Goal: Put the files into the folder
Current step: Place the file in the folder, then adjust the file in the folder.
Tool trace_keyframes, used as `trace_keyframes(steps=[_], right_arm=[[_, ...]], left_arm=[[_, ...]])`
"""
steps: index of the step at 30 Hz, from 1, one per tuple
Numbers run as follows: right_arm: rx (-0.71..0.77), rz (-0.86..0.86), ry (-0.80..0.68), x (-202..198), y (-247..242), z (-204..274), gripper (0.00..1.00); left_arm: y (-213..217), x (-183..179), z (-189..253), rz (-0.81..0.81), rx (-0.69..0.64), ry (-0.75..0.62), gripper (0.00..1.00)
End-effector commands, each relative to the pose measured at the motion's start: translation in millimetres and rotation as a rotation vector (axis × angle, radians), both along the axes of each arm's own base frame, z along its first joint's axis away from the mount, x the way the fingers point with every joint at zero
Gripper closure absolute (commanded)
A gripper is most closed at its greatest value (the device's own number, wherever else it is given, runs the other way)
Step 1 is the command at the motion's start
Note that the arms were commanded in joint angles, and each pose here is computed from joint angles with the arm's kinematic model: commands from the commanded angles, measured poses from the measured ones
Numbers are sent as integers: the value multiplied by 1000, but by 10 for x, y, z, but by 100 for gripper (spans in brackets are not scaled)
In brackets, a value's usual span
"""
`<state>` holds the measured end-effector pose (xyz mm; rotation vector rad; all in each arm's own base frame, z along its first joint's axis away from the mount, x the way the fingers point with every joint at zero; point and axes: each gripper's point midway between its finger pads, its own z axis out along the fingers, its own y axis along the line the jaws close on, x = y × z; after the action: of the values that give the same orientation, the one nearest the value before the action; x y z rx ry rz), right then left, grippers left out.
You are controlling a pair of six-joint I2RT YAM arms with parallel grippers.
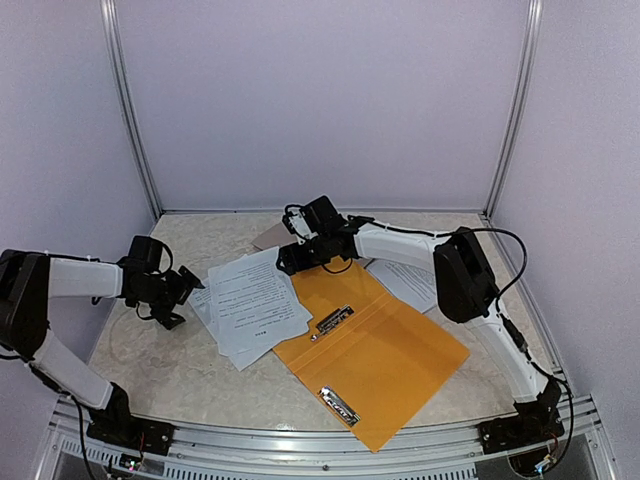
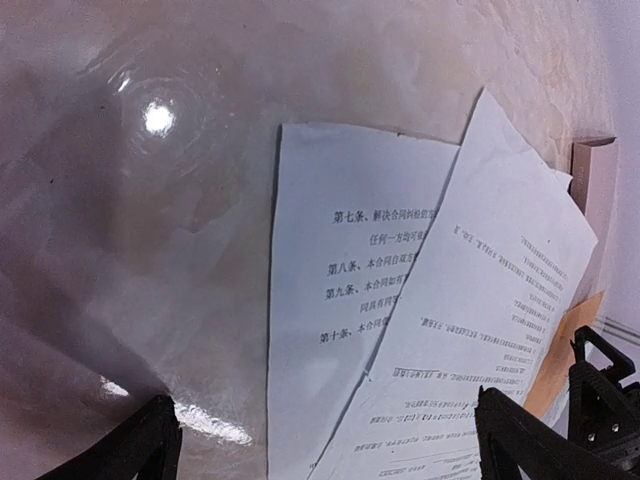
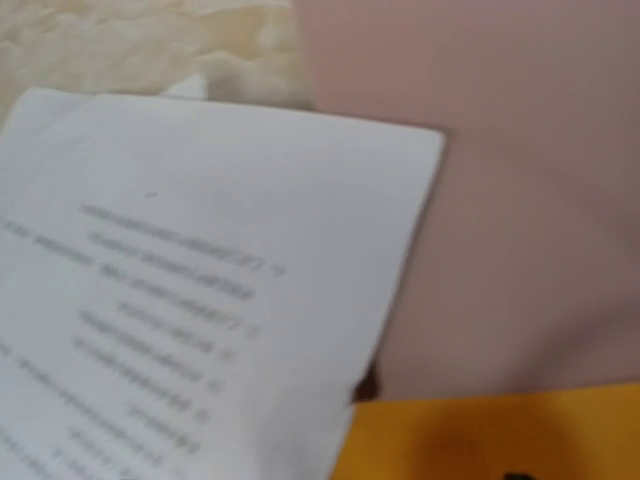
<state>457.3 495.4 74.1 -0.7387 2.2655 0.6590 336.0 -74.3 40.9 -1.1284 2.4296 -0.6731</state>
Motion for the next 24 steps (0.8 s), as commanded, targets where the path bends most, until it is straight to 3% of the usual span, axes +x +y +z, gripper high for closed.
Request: trace_keyframes(steps=[1,24], right_arm=[[32,14,31,58,68,-135,24],[84,84,122,-273,192,-354,29]], left_arm=[[47,40,-92,17,13,9,1],[-542,486,-327,-235,19,18,1]])
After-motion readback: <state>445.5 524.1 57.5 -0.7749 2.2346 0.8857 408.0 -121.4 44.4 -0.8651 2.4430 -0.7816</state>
